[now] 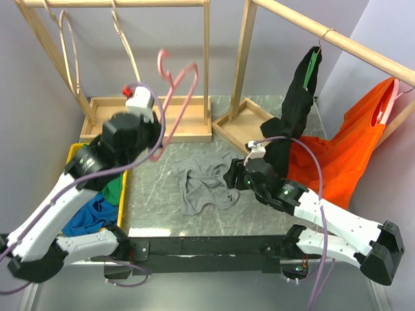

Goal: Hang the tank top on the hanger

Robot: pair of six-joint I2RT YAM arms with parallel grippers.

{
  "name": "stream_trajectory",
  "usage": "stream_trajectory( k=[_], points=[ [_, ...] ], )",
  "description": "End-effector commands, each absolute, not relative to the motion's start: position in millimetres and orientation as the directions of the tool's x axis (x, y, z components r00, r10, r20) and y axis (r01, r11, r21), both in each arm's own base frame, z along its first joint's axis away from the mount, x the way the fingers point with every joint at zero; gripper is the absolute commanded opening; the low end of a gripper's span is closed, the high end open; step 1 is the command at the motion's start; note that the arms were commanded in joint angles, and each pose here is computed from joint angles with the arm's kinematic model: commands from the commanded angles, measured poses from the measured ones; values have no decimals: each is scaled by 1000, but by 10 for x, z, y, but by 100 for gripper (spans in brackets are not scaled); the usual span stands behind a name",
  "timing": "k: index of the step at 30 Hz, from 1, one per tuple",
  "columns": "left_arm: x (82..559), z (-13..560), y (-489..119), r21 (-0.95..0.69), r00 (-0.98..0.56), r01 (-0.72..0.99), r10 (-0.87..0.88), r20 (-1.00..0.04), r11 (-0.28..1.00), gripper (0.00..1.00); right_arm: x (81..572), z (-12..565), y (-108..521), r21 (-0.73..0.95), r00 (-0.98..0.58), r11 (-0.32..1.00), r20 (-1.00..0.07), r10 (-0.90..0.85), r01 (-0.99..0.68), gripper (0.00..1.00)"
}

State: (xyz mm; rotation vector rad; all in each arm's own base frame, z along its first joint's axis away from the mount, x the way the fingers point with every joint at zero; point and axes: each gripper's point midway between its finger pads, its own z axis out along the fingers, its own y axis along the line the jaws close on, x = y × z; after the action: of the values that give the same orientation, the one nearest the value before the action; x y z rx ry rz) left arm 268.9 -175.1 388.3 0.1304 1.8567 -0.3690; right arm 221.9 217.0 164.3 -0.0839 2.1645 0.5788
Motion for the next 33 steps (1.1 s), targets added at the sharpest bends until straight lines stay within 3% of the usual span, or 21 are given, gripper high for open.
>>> stream_trajectory(
  k=[1,7,12,18,26,33],
  points=[
    [2291,3771,-1802,-264,-332,415,-126,-935,870,1,2262,1514,2182,376,-620,897,-768,161,-233,58],
    [1816,3372,-1842,-317,-413,554,-77,-907,770,1,2166,1136,2210,382,-689,901,-710,143,-206,41],
    [1491,3180,-1896,-353,-458,647,-26,-889,676,1,2023,755,2199,395,-756,905,-639,145,-160,38],
    [1241,2944,-1888,-373,-508,691,48,-860,620,1,2081,639,2101,354,-744,932,-643,181,-80,38],
    [1066,2883,-1782,-403,-557,676,70,-828,617,1,2189,546,1932,294,-712,956,-673,201,-8,51],
    [939,2690,-1674,-430,-621,634,92,-778,643,1,2281,463,2040,350,-728,936,-650,216,-35,49]
  ],
)
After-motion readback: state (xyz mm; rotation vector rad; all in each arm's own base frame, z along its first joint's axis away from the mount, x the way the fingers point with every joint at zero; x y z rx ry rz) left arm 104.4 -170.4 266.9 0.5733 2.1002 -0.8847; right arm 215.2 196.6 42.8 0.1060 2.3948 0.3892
